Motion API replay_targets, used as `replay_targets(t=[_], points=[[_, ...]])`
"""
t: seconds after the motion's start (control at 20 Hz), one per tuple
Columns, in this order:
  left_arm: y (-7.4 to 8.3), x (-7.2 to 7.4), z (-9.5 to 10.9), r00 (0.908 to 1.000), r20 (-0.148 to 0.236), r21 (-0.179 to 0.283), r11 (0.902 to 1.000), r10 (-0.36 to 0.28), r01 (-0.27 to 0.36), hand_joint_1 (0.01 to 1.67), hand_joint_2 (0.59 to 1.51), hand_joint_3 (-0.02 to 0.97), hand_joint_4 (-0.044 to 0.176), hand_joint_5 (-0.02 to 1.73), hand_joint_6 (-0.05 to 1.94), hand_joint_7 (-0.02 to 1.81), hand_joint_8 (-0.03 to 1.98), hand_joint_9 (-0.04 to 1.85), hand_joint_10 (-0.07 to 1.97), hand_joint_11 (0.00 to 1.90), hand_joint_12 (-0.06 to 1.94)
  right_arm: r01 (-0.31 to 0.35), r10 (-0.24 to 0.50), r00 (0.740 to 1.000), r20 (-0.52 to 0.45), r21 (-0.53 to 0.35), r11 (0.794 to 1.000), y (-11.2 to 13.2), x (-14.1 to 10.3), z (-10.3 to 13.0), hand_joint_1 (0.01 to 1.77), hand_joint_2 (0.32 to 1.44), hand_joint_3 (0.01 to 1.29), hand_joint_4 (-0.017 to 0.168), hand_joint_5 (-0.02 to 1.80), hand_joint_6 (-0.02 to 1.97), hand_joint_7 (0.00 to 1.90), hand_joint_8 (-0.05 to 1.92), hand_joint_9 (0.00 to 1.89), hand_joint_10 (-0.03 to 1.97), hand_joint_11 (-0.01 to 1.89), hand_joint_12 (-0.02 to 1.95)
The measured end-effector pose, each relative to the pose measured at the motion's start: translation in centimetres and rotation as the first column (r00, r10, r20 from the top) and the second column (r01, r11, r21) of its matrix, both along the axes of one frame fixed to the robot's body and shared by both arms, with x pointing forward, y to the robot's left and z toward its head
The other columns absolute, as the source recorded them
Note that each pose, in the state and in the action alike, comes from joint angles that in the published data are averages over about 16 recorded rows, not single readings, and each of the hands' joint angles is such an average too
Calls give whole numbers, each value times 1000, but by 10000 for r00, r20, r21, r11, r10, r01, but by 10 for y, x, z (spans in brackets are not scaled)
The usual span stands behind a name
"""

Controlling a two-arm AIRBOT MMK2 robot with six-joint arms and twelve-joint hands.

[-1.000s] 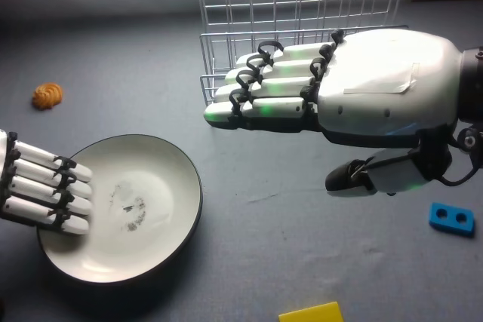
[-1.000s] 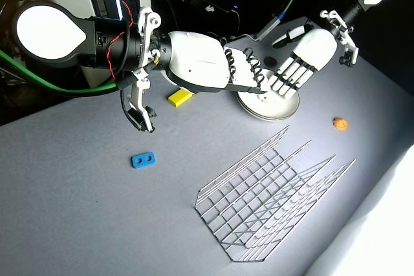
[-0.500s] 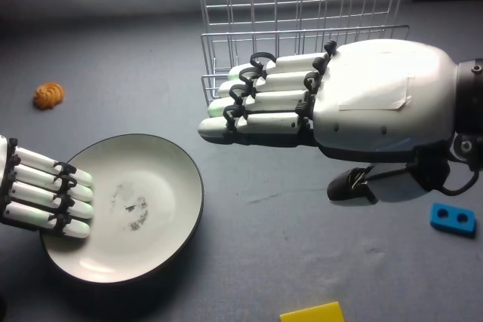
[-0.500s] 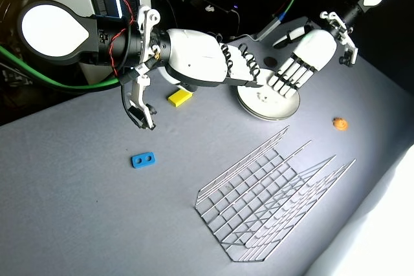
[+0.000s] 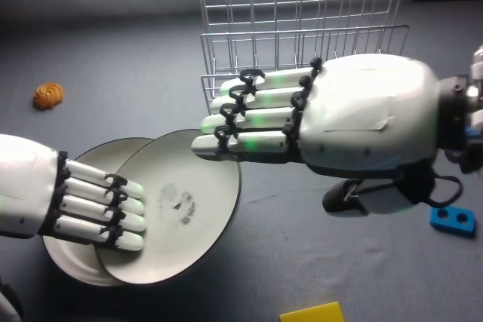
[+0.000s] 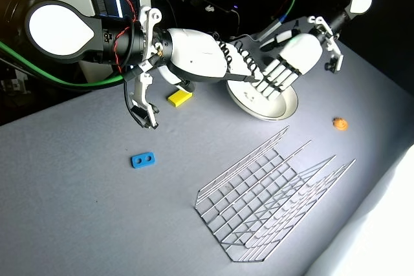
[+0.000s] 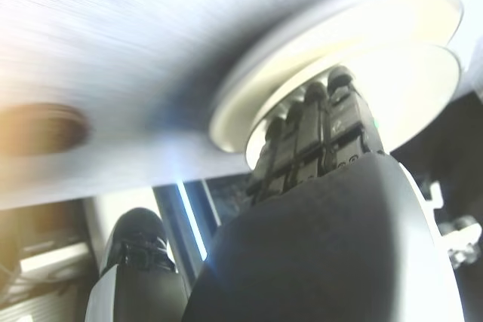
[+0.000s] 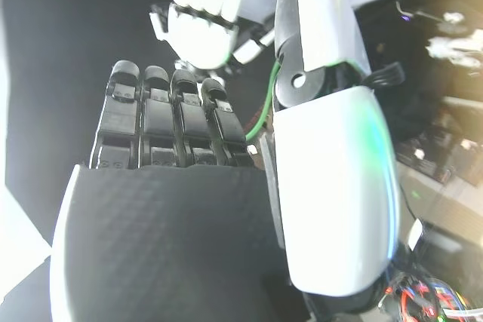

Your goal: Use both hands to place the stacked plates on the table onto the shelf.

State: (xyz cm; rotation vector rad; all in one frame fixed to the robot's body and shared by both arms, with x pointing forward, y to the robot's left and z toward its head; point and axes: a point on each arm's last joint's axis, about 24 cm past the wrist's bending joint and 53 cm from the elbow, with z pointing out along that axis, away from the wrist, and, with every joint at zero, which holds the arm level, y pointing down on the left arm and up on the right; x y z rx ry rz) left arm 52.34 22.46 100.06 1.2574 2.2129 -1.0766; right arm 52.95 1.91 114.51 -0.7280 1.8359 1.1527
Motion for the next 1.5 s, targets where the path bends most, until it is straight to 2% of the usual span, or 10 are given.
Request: replay_targets(t=[0.4, 0.6, 0.8, 0.95, 1.15, 1.35, 1.5], points=[[-21, -2, 2, 10000, -24, -217, 9997, -80, 79, 16, 1074, 23, -4, -6, -3, -11, -20, 20, 7, 12, 7, 49, -33, 9997, 250, -634, 9980, 25, 12, -23, 1185, 1019, 14, 0, 22, 19, 23, 14, 23, 5, 24, 20], [-24, -2, 3, 10000, -23, -242, 9997, -74, 74, 15, 1072, 23, -4, -6, -4, -11, -20, 22, 7, 12, 7, -28, 44, 9998, 180, -834, 9965, 41, 16, -36, 1127, 1032, 15, 0, 68, 19, 71, 13, 74, 15, 22, 267], [-26, -2, 3, 10000, -31, -253, 9997, -67, 66, 15, 1069, 22, -4, -5, -4, -11, -20, 22, 7, 12, 7, -74, 82, 9999, 77, -971, 9952, 55, 20, -50, 1087, 1056, 15, 0, 184, 21, 210, 19, 203, 59, 44, 627], [-27, -2, 4, 10000, -34, -261, 9996, -67, 66, 15, 1066, 22, -4, -4, -4, -11, -20, 22, 7, 12, 7, -173, 180, 9998, 59, -996, 9949, 64, 22, -57, 1071, 1071, 15, -1, 313, 36, 349, 27, 332, 104, 118, 888], [-27, -2, 4, 10000, -34, -262, 9996, -59, 58, 15, 1064, 21, -4, -4, -4, -11, -21, 22, 6, 12, 8, -355, 369, 9992, 131, -964, 9947, 74, 22, -63, 1065, 1079, 15, -2, 478, 152, 537, 106, 534, 165, 273, 1234], [-28, 0, 5, 10000, 1, -289, 9996, -63, 63, 16, 1064, 21, -4, -5, -5, -12, -21, 21, 7, 11, 8, -455, 484, 9984, 286, -941, 9945, 79, 25, -66, 1082, 1081, 16, -2, 611, 307, 693, 240, 717, 222, 459, 1373], [-29, 3, 8, 10000, 69, -354, 9994, -30, 32, 16, 1066, 21, -3, -5, -3, -11, -20, 22, 7, 11, 8, -503, 541, 9977, 400, -908, 9946, 82, 28, -66, 1093, 1074, 15, -2, 671, 445, 756, 372, 813, 257, 601, 1370]])
